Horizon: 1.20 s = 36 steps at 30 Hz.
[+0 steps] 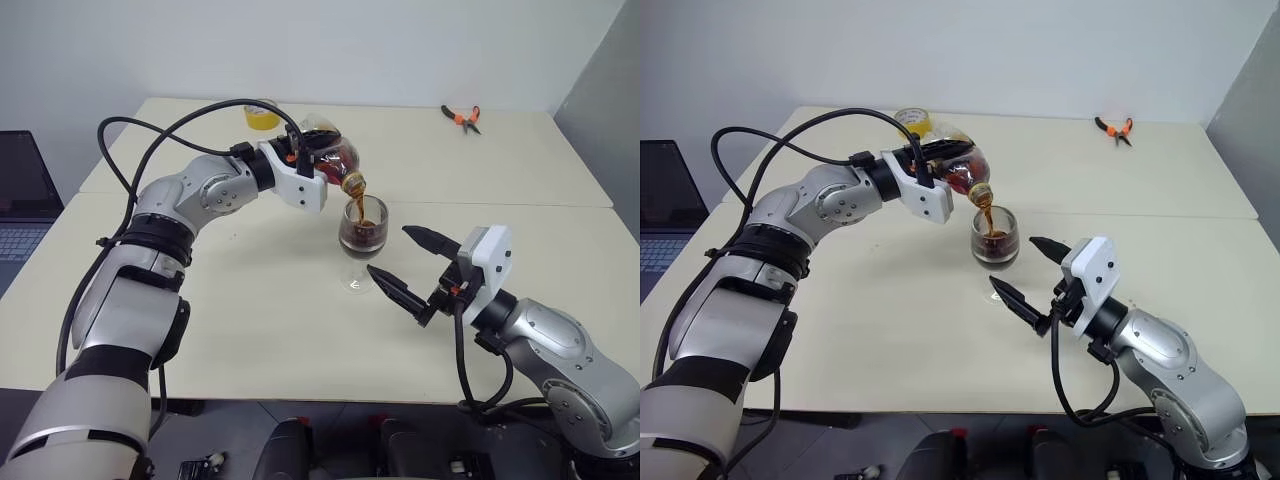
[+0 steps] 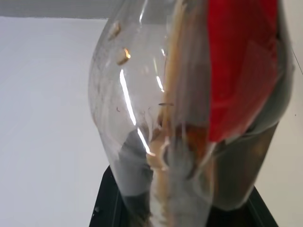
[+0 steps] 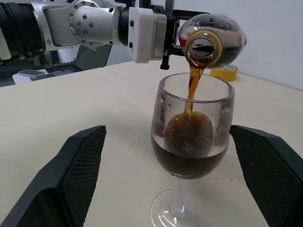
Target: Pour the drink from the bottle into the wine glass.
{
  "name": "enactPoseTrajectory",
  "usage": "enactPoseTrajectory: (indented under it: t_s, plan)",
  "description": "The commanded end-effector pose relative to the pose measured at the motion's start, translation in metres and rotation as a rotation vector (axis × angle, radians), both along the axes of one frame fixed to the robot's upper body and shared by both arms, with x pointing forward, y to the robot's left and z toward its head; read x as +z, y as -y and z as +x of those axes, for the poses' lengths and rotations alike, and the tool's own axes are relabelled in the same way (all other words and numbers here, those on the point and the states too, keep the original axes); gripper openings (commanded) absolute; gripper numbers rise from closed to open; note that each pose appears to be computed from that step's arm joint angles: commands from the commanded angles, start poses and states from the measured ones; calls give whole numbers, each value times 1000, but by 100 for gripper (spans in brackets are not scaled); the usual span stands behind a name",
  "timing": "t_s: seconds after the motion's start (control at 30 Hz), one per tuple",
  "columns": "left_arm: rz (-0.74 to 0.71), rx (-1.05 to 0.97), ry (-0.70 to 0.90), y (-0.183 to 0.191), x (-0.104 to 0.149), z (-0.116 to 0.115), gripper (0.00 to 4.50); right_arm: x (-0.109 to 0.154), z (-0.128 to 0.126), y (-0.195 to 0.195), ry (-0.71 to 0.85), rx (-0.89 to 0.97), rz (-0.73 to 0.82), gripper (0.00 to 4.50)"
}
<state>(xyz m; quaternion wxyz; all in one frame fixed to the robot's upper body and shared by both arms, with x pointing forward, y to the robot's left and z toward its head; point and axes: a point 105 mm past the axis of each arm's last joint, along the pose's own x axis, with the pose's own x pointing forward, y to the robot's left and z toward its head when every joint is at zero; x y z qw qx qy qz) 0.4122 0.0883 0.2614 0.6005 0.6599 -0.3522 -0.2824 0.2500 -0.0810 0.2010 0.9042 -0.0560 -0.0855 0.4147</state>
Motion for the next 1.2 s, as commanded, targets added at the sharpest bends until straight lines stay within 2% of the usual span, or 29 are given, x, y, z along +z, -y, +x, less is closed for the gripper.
enactPoseTrajectory:
  t_s: [0.03,0.73,1.0,1.13,1.2]
  plan:
    - [-34,-28,79,5,31,-6,90,8,-6,-2,37,21,4,450]
    - [-264,-89,-144,10,22,-17,90,12,-6,-4,90,40,-7,450]
    - [-579,21,-369,-18,5,-9,90,23,-14,-6,125,94,-5,450]
    - [-875,158,-497,-49,-18,-4,90,20,-27,-9,57,200,-37,450]
    - [-958,214,-507,-61,-26,-4,87,21,-29,-9,48,220,-46,450]
